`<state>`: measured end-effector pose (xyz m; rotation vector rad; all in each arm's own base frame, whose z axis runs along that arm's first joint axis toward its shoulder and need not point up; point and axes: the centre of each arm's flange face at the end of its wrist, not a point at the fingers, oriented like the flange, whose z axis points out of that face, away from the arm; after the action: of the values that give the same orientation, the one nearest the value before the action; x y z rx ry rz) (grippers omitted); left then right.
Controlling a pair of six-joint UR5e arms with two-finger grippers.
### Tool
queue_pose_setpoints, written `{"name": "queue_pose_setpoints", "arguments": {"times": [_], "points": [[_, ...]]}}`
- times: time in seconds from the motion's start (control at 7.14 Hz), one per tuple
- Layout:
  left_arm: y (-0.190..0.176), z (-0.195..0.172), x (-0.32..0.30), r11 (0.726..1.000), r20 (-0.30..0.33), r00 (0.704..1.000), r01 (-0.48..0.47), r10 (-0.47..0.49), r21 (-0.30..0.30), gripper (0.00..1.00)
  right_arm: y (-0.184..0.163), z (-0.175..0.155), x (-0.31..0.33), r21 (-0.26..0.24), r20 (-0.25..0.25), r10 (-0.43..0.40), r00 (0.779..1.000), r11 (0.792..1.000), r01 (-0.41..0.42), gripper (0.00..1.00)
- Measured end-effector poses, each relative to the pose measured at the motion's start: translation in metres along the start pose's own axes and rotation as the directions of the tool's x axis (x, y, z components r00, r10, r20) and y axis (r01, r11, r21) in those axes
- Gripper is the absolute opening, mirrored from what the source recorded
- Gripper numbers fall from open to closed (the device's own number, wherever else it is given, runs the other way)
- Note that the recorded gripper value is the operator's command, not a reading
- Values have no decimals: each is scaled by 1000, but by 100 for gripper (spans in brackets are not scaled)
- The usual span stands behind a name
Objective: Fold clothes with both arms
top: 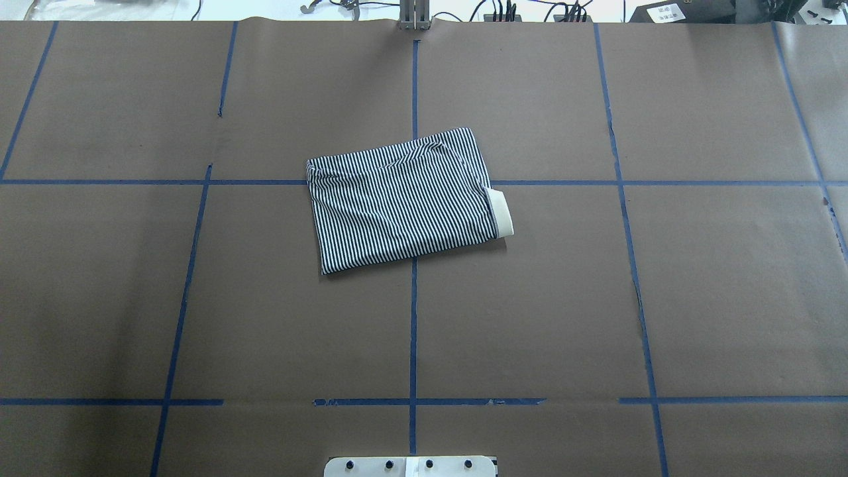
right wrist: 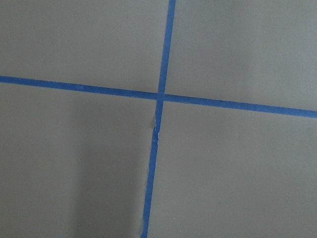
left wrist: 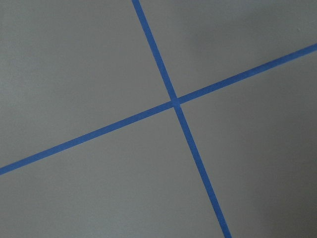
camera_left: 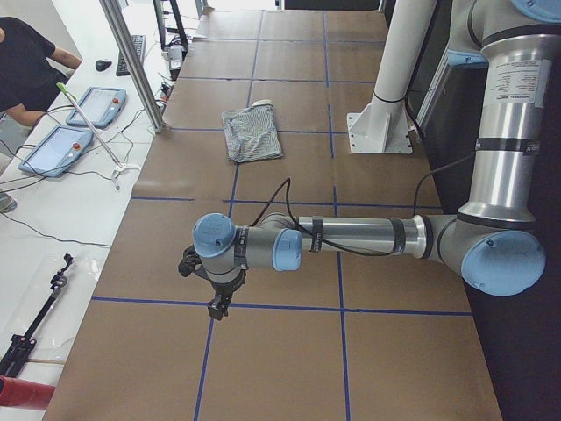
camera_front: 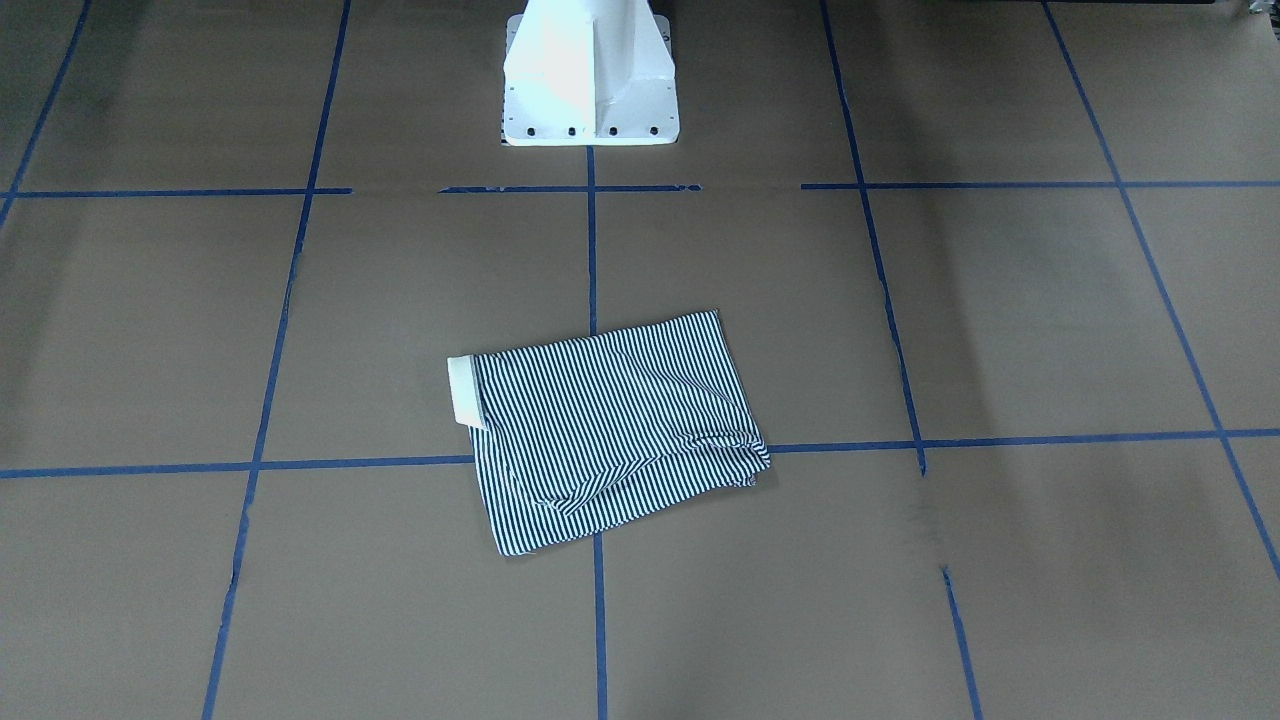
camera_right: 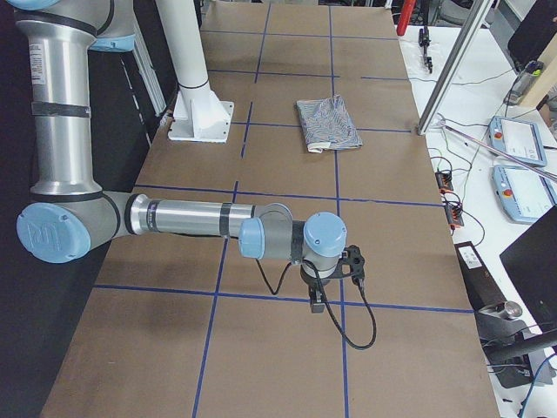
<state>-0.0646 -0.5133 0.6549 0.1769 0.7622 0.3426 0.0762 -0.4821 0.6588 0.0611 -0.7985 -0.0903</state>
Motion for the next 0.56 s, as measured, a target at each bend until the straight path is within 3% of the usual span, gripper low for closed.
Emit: {"name": "queue_pose_setpoints", "arguments": {"times": [0.28, 0.56], "points": [[-2, -1, 0, 998, 0, 998, 70, -70, 2, 100, 0, 1, 1, -3, -1, 3, 1000, 1000, -3, 100], [-5, -4, 2, 974, 0, 974, 227, -227, 8, 100, 1, 2, 2, -4, -2, 5, 1000, 1000, -5, 100]]}}
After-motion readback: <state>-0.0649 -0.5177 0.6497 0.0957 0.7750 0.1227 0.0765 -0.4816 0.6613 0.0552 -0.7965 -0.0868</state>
